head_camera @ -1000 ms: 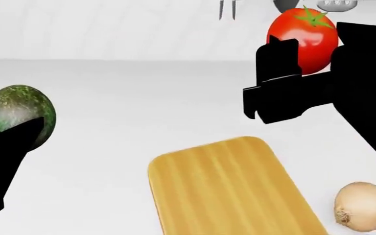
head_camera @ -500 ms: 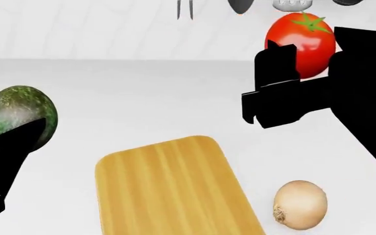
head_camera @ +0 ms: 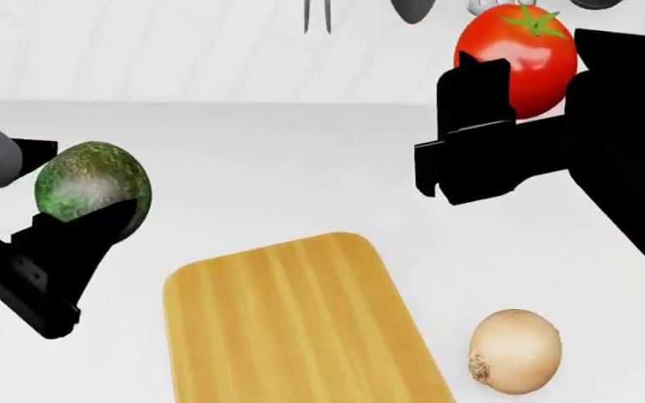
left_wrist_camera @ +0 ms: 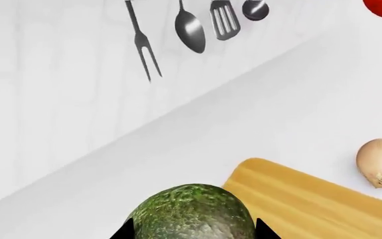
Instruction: Place the avocado, onion, tomato and bell pepper on the cutting board.
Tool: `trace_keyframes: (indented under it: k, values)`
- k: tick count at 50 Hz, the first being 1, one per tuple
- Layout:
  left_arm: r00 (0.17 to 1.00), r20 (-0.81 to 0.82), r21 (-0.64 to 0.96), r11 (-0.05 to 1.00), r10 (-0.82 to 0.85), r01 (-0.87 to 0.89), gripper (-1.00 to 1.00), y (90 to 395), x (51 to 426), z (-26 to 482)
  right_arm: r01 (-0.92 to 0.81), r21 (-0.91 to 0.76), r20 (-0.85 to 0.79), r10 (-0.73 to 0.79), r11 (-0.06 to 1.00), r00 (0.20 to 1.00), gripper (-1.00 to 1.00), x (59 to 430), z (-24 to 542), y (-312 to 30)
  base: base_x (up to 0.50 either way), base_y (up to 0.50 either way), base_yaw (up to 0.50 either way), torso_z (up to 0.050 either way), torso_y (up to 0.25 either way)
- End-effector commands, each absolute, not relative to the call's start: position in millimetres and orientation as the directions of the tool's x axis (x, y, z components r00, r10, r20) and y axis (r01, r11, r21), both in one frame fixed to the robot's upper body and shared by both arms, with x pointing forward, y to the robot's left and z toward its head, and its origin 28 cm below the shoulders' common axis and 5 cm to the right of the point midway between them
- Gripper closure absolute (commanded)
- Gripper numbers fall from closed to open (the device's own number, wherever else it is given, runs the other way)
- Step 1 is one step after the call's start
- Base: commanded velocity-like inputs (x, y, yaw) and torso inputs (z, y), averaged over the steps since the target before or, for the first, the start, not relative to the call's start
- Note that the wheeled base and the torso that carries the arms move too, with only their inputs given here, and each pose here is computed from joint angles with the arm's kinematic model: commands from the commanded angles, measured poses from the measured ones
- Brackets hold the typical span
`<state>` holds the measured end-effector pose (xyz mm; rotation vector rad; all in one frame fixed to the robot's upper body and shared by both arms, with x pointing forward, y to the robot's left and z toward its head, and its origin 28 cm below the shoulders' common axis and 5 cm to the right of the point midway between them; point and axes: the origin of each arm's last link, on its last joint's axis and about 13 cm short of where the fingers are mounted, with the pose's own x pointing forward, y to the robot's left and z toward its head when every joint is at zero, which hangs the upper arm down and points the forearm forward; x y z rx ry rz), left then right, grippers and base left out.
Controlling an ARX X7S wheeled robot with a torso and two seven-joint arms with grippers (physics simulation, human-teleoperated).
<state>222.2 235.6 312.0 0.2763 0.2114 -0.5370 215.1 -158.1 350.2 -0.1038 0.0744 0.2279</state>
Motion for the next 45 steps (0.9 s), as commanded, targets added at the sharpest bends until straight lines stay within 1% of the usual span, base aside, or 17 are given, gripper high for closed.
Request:
trace_keyframes:
  k: [1,24,45]
  values:
    - [0.822,-0.297,0.22,0.803,-0.486,0.554,1.0,221,248,301,-0.221,-0.107,-0.063,0.215,0.969,0.975,1.0,215,351,-160,0.0,0.0,0.0,0.0,0.0]
    - [0.795,-0.3,0.22,0.773,-0.527,0.595,1.0,204,253,276,-0.209,-0.097,-0.054,0.205,0.973,0.977,1.0,212,351,-162,0.0,0.0,0.0,0.0,0.0]
    - [0.786,-0.335,0.243,0.758,-0.52,0.605,1.0,200,261,255,-0.214,-0.093,-0.055,0.209,0.972,0.976,1.0,212,351,-162,0.0,0.0,0.0,0.0,0.0]
